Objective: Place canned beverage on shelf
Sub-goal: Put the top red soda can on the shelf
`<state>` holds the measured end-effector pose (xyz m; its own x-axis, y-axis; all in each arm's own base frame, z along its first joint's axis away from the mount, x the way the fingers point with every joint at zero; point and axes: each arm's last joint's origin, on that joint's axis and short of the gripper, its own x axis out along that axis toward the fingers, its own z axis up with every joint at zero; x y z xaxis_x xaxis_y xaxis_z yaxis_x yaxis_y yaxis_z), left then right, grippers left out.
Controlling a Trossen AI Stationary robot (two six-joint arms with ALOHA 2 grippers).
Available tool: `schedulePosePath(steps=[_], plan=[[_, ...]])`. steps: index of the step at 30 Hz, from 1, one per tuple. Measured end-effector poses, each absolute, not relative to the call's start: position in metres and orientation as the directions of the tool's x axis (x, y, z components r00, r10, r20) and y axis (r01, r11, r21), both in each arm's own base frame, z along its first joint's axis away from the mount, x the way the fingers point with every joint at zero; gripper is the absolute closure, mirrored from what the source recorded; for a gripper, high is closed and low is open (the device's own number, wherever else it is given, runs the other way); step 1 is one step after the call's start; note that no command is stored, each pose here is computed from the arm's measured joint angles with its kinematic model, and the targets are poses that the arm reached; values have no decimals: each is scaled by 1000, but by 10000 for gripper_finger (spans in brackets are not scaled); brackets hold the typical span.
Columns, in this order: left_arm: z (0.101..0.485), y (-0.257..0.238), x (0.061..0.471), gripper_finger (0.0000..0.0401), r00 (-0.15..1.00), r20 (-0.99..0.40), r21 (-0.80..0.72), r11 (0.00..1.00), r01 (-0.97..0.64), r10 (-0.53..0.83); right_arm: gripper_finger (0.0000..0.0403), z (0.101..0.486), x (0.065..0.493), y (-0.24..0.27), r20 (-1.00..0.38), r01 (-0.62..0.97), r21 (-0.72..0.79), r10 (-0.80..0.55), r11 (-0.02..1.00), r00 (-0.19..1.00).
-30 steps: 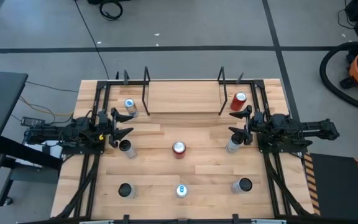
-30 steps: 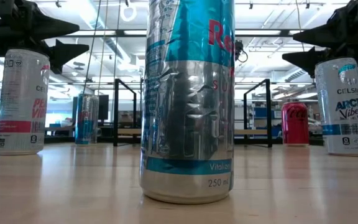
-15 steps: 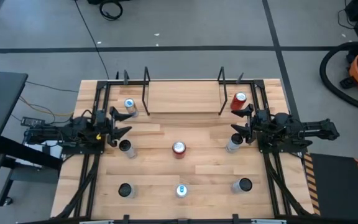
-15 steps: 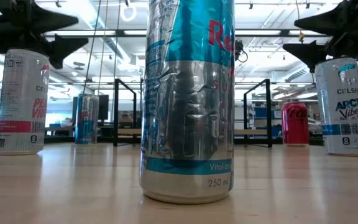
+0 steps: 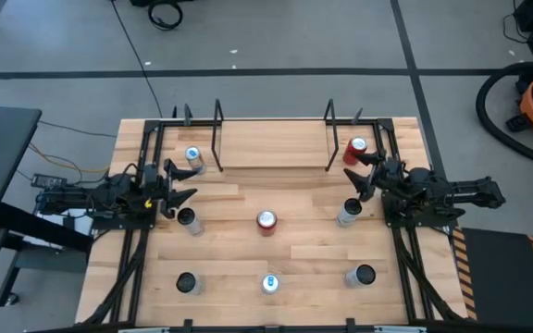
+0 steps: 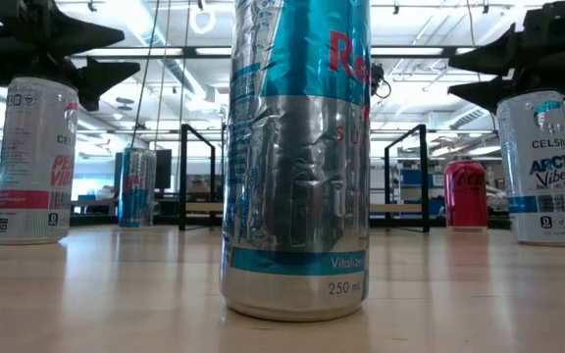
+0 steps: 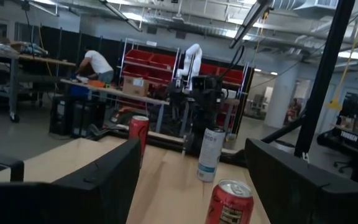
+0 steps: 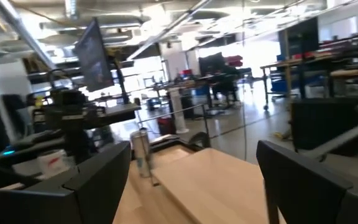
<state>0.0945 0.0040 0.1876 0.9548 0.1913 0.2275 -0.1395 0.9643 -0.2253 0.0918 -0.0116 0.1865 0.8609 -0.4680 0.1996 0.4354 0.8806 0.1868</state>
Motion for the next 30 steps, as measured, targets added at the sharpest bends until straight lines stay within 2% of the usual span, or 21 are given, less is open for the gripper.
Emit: schedulePosePath(steps=[4,12,16,20,25,30], plan=[[188,4,94,113,955,229,-263,956,-128,191,45,188,91,-12,211,448,192,-482,873,850],[188,4,94,113,953,233,-213,967,-142,191,45,200,87,-14,250,513,138,-531,847,810],[188,4,94,113,954,231,-185,971,-150,191,45,214,81,-16,180,587,97,-595,803,784],[188,4,94,113,954,231,-167,974,-155,191,45,228,71,-18,87,656,121,-667,745,740],[186,4,95,113,959,208,-161,974,-159,191,45,247,56,-22,6,785,210,-804,582,594],[182,4,96,113,966,174,-154,974,-165,191,45,272,57,-23,-3,820,185,-834,542,552]])
